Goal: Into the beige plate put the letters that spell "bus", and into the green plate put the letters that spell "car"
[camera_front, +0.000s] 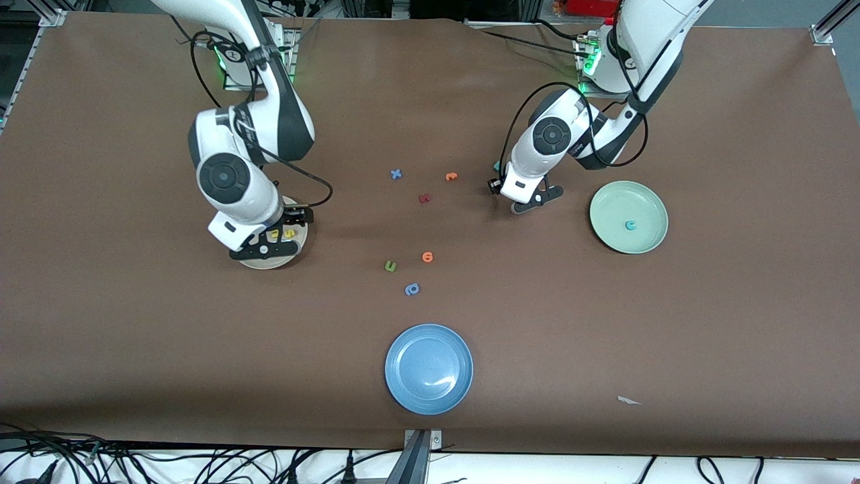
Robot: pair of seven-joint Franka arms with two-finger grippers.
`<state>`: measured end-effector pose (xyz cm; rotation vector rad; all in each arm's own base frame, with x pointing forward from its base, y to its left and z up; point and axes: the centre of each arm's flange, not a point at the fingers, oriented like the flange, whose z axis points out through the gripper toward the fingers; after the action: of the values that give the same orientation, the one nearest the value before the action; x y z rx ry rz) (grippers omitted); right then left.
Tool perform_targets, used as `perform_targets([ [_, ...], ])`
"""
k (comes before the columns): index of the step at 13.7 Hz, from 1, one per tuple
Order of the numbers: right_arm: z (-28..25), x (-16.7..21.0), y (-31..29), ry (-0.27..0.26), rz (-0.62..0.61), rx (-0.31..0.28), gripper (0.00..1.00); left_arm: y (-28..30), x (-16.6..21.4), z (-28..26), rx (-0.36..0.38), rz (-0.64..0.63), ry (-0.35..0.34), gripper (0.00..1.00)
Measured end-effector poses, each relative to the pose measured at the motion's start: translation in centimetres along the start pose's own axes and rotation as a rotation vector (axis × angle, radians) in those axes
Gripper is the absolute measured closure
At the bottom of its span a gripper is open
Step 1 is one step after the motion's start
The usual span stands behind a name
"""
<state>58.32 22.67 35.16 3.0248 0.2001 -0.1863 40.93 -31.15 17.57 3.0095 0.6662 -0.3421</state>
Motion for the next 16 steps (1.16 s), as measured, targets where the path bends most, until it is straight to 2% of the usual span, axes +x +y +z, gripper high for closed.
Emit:
perform_targets([
  [1, -2.8, 0.4, 0.6, 0.010, 0.009, 0.007, 0.00, -0.1, -0.1, 0.3, 0.007, -0.006, -0.007, 0.41],
  [3, -7.9, 0.7, 3.2, -0.005, 0.046, 0.010, 0.00, -0.2, -0.1, 0.8, 0.014, -0.014, -0.016, 0.41],
  [6, -12.1, 1.1, 7.3, -0.012, 0.104, 0.020, 0.00, -0.1, -0.1, 0.9, 0.013, -0.021, -0.019, 0.44],
  [8, -13.0, 1.5, 9.7, 0.004, 0.134, 0.035, 0.00, 0.2, -0.1, 0.7, 0.008, -0.020, -0.016, 0.68],
  [9, -13.6, 1.7, 10.2, 0.016, 0.138, 0.038, 0.00, 0.2, -0.1, 0.6, 0.008, -0.020, -0.015, 0.71],
  [13, -17.1, 1.7, 9.4, 0.074, 0.118, 0.044, 0.00, 0.2, 0.0, 0.6, 0.008, -0.022, -0.015, 0.71],
  [16, -17.7, 1.4, 12.1, 0.067, 0.119, 0.068, 0.00, 0.2, 0.6, 0.2, 0.002, -0.032, -0.009, 0.71],
])
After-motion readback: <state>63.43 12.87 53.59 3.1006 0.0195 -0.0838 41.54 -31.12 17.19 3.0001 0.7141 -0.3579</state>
